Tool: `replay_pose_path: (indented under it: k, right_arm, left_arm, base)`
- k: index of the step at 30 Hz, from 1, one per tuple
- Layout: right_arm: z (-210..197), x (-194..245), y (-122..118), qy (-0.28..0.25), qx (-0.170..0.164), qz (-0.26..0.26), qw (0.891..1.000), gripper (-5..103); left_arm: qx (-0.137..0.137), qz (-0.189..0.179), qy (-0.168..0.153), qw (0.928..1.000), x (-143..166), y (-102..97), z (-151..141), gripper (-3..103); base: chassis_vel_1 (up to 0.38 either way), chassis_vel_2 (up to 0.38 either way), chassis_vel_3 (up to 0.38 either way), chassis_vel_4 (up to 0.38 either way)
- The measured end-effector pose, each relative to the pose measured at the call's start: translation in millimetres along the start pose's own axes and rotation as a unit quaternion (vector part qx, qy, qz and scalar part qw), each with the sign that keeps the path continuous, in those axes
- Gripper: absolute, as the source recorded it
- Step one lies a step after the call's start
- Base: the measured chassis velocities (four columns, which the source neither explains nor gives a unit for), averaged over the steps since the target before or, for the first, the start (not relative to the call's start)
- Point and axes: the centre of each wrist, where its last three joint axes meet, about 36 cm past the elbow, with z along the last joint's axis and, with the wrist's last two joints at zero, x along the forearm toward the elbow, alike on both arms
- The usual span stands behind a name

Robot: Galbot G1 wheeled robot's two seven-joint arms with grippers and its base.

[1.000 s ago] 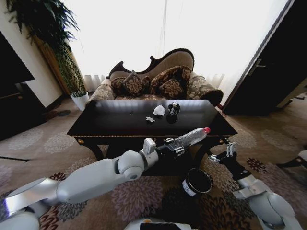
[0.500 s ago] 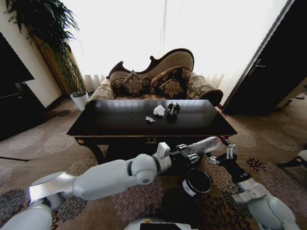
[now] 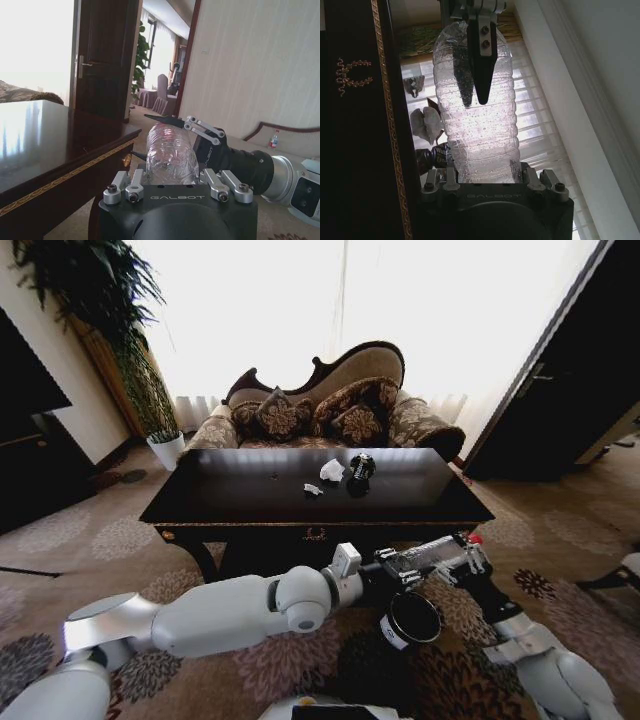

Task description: Move to the front of the table and place the trash on the table into the trash bin.

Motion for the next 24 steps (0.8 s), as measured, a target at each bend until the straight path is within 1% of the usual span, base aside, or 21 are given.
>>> replay_pose_path:
  k: [1,2,5,6,7,8,9,14,15,16,17,18,19,21,22,23,24]
  right_arm:
    - [-0.3,0.3,1.5,0.001,-0.002,0.0,1.0,47]
    - [-0.8,0.4,2.6,0.001,-0.003,0.0,1.0,47]
    - [-1.9,0.5,5.6,0.002,-0.005,-0.001,1.0,37]
    - [-1.9,0.5,5.6,0.002,-0.005,-0.001,1.0,37]
    - [-2.0,0.5,6.2,0.001,-0.006,-0.002,1.0,34]
    - [-1.7,0.5,6.5,0.001,-0.006,-0.003,1.0,34]
    - [-1.3,0.4,6.4,0.0,-0.005,-0.003,1.0,30]
    - [-1.1,0.6,5.7,-0.001,-0.004,-0.005,1.0,30]
    - [-1.4,0.7,5.1,-0.001,-0.003,-0.005,1.0,30]
    - [-1.4,0.7,5.1,-0.001,-0.003,-0.005,1.0,30]
    - [-1.6,0.8,4.6,-0.002,-0.003,-0.004,1.0,30]
    - [-1.7,1.2,4.3,-0.001,-0.002,-0.004,1.0,30]
    - [-1.7,1.5,4.4,-0.001,-0.003,-0.004,1.0,30]
    - [-1.3,2.9,4.9,0.002,-0.004,-0.005,1.0,28]
    - [-1.3,2.9,4.9,0.002,-0.004,-0.005,1.0,28]
    - [-0.9,3.9,5.7,0.005,-0.005,-0.005,1.0,28]
    - [-0.9,4.6,6.5,0.006,-0.006,-0.006,1.0,25]
  left_arm:
    - [0.0,-0.001,0.0,1.0,1.0,0.7,0.4,41]
    - [0.0,-0.002,0.0,1.0,1.8,1.2,0.8,41]
    - [-0.001,-0.005,-0.001,1.0,4.3,1.8,2.3,41]
    - [-0.001,-0.005,-0.001,1.0,4.3,1.8,2.3,41]
    - [-0.001,-0.006,-0.001,1.0,4.9,1.9,2.8,41]
    - [-0.001,-0.007,-0.002,1.0,5.3,2.1,3.3,41]
    - [-0.002,-0.008,-0.003,1.0,5.7,2.0,3.9,41]
    - [-0.003,-0.009,-0.004,0.9999,7.0,1.4,5.4,41]
    - [-0.004,-0.009,-0.005,0.9999,7.8,0.9,5.4,37]
    - [-0.004,-0.009,-0.005,0.9999,7.8,0.9,5.4,37]
    - [-0.005,-0.01,-0.005,0.9999,8.3,0.6,5.3,40]
    - [-0.007,-0.012,-0.007,0.9999,8.8,0.7,4.5,45]
    - [-0.008,-0.014,-0.008,0.9998,9.1,0.8,4.1,45]
    - [-0.011,-0.023,-0.015,0.9996,11.2,2.1,1.7,56]
    - [-0.011,-0.023,-0.015,0.9996,11.2,2.1,1.7,56]
    - [-0.012,-0.027,-0.02,0.9993,13.3,2.7,-0.3,61]
    - [-0.013,-0.032,-0.024,0.9991,15.0,3.2,-2.3,67]
  base:
    - [0.0,0.0,0.0,0.0]
    - [0.0,0.0,0.0,0.0]
    - [0.0,0.0,0.0,0.0]
    - [0.0,0.0,0.0,0.0]
    - [0.0,0.0,0.0,0.0]
    - [0.0,0.0,0.0,0.0]
    - [0.0,0.0,0.0,0.0]
    - [0.0,0.0,0.0,0.0]
    - [0.0,0.0,0.0,0.0]
    - [0.0,0.0,0.0,0.0]
    - [0.0,0.0,0.0,0.0]
    - [0.0,0.0,0.0,0.0]
    - [0.0,0.0,0.0,0.0]
    - [0.0,0.0,0.0,0.0]
    - [0.0,0.0,0.0,0.0]
    - [0.0,0.0,0.0,0.0]
    - [0.0,0.0,0.0,0.0]
